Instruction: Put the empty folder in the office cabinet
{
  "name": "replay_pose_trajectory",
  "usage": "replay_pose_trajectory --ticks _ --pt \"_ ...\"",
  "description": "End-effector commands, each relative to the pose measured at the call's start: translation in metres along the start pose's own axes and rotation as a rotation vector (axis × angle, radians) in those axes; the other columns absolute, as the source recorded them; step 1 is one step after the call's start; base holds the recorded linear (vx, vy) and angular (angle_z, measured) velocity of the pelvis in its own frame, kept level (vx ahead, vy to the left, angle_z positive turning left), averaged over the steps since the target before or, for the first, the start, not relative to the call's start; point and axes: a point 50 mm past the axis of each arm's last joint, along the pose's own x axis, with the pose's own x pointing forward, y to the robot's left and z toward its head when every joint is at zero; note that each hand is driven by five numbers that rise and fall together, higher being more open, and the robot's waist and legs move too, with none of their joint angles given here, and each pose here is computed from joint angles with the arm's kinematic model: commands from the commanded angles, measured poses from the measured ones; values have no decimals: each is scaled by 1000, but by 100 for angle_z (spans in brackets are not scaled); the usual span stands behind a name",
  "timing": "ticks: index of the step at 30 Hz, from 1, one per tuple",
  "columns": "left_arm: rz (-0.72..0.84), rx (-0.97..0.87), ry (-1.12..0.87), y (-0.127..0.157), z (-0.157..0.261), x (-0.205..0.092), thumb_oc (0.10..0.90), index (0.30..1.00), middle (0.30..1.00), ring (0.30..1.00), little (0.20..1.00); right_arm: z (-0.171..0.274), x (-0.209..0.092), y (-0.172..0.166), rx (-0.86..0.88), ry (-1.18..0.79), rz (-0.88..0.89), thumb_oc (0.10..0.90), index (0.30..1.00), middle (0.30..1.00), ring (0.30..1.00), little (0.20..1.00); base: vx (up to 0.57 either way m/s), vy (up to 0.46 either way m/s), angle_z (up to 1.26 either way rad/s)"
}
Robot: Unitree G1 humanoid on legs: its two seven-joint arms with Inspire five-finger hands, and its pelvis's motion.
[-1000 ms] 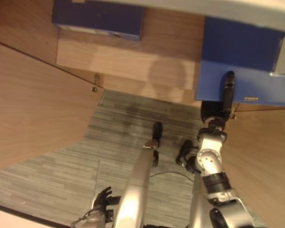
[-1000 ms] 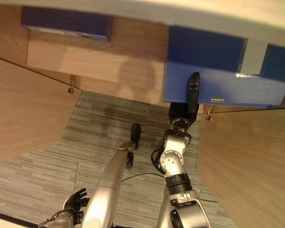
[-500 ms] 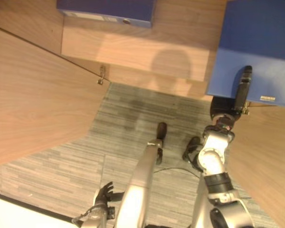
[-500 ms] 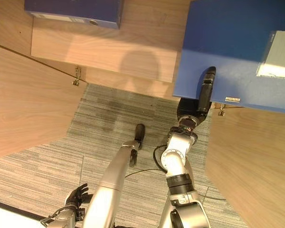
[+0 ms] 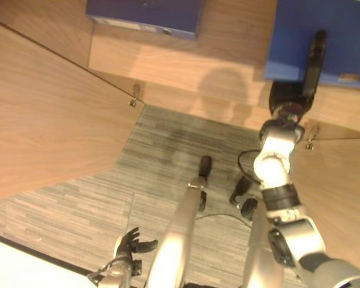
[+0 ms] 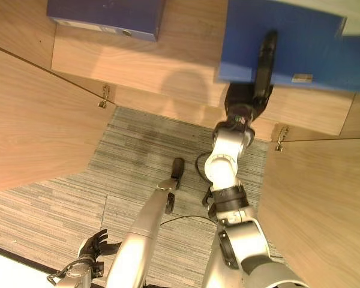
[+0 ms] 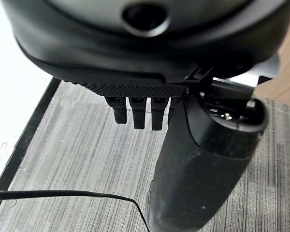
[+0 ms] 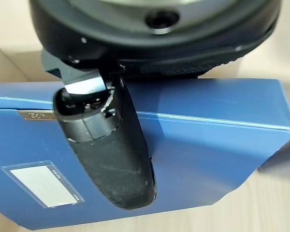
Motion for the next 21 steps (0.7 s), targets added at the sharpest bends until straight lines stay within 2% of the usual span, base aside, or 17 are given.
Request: replay_pose_trajectory --ticks 1,9,21 --pt "102 132 116 42 -40 -12 800 900 900 900 900 27 13 69 9 -143 294 400 300 300 300 300 12 -4 5" --pt "111 144 101 46 -37 -11 800 900 900 900 900 43 34 85 30 -226 258 400 300 300 300 300 8 -10 9" --pt "110 166 116 47 -40 -12 800 900 900 900 900 51 43 83 30 -264 202 400 300 300 300 300 5 -9 4"
